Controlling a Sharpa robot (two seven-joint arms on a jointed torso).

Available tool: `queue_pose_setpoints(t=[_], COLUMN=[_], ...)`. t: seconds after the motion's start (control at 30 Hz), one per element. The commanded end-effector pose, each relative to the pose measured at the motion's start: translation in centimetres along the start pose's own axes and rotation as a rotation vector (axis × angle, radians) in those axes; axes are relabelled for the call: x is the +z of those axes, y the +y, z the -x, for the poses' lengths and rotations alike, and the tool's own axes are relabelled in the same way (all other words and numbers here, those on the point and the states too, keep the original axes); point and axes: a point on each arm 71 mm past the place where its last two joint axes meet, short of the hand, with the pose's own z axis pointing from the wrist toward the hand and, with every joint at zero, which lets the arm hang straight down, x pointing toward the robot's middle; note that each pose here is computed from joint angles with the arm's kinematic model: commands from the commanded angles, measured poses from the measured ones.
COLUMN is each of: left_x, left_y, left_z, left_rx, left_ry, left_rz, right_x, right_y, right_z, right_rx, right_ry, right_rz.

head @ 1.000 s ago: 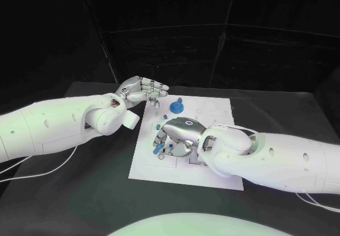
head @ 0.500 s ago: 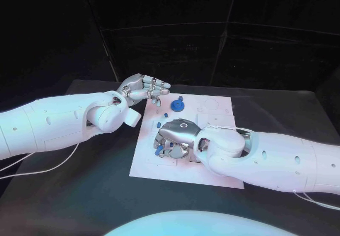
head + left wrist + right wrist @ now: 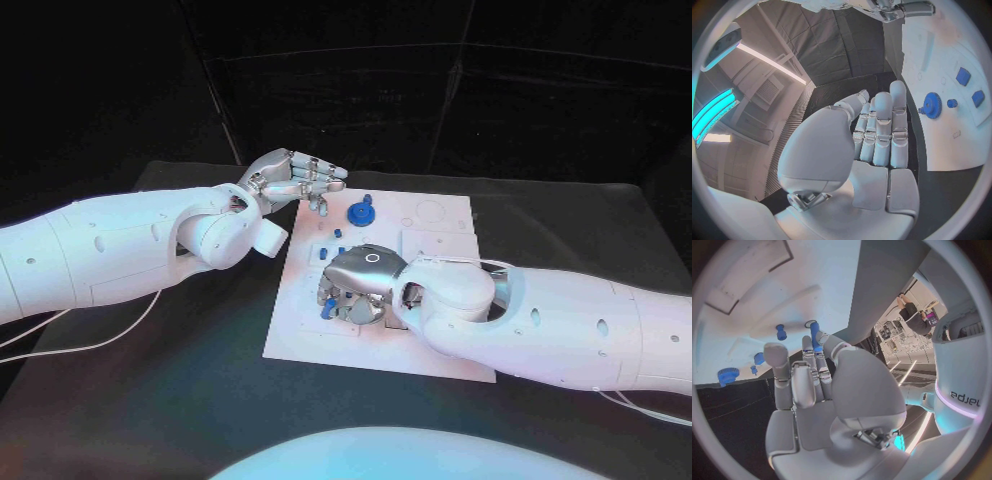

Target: Assemble the parts on the task board

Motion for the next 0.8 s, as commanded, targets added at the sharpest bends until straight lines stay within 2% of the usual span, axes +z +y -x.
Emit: queue_pose_setpoints(t=[0.03, 0.37, 0.8], left_x=[0.07, 0.09, 0.14], left_y=[-0.16, -0.16, -0.14], left_z=[-0.12, -0.15, -0.14], left_rx=[-0.005, -0.006, -0.006], left_ry=[0.004, 0.005, 0.006], left_rz=[-0.011, -0.010, -0.009], right_x=[0.00, -0.04, -0.26], right_y=[-0.22, -0.49, -0.36], right_z=[-0.32, -0.47, -0.43], right_rx=[-0.037, -0.055, -0.051], right_ry=[0.029, 0.028, 0.010], right_rz=[-0.015, -0.029, -0.017])
